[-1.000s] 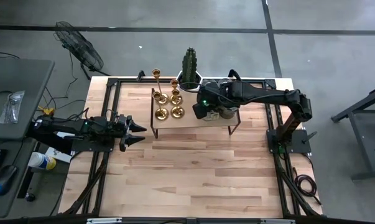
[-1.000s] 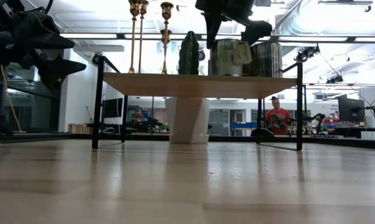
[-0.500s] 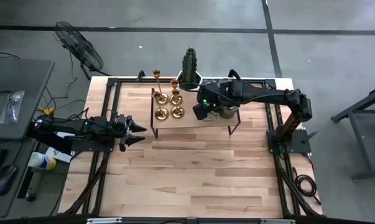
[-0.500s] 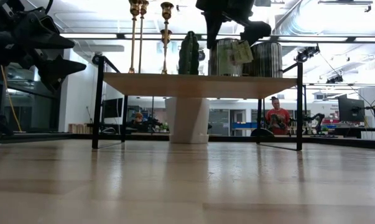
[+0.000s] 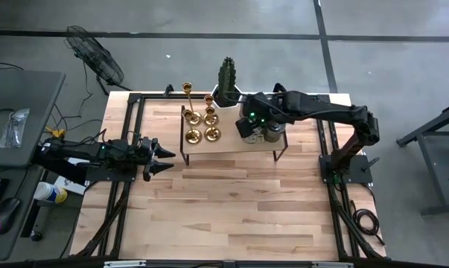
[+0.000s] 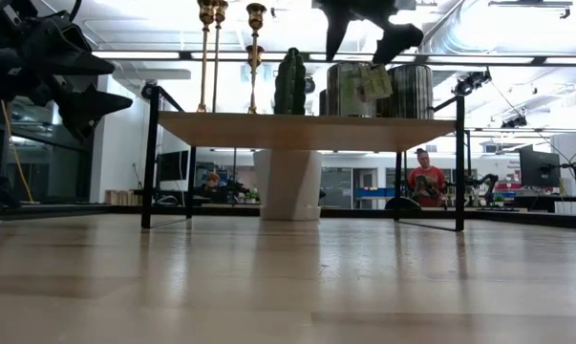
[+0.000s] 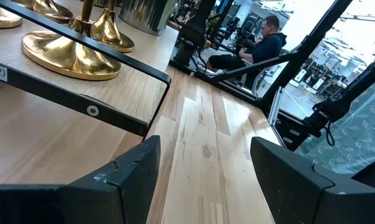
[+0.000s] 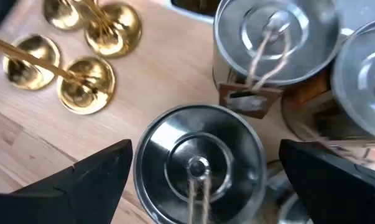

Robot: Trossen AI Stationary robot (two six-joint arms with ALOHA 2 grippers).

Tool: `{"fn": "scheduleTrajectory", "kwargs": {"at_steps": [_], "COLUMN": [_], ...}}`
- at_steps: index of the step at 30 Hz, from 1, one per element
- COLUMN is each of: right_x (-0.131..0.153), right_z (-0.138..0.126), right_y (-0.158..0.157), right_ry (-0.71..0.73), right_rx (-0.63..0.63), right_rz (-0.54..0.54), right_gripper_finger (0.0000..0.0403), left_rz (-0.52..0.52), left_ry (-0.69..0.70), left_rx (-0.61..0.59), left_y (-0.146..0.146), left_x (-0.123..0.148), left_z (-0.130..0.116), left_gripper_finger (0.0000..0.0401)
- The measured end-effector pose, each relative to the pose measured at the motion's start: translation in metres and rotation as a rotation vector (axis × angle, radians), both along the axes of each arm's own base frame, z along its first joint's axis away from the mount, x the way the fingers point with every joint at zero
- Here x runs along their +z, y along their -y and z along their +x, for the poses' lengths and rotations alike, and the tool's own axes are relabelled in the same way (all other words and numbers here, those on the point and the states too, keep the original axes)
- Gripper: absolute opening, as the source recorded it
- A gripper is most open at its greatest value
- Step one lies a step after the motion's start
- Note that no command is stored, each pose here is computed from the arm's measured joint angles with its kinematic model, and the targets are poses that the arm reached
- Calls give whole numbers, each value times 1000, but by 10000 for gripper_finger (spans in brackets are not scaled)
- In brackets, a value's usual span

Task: Pick & Place candle stick holders
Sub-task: Put the silver scented candle can on the shelf, then return to Home Position

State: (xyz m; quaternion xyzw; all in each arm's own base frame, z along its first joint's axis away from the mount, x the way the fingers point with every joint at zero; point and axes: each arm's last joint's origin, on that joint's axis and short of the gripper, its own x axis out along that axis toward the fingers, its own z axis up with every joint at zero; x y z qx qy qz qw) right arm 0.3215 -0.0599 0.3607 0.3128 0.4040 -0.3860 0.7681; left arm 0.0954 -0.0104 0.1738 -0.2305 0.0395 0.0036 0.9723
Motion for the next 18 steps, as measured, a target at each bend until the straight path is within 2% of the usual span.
{"fn": "scheduleTrajectory", "kwargs": {"at_steps": [9,15,18], "right_x": [28,52,58], "right_z": [-21,-44,-51], "right_y": [-10,-28,-42], "right_ry": [99,190,192], "right_rx": [41,42,88], "right_rz": [-55,-125,-164], "right_gripper_finger": [397,397,395], "left_rz": [0,0,0], "left_ry": [0,0,0], "left_rx": [0,0,0], "left_y": [0,0,0], "left_x": [0,0,0], "left_z": [0,0,0], "left_gripper_finger": [246,246,246]}}
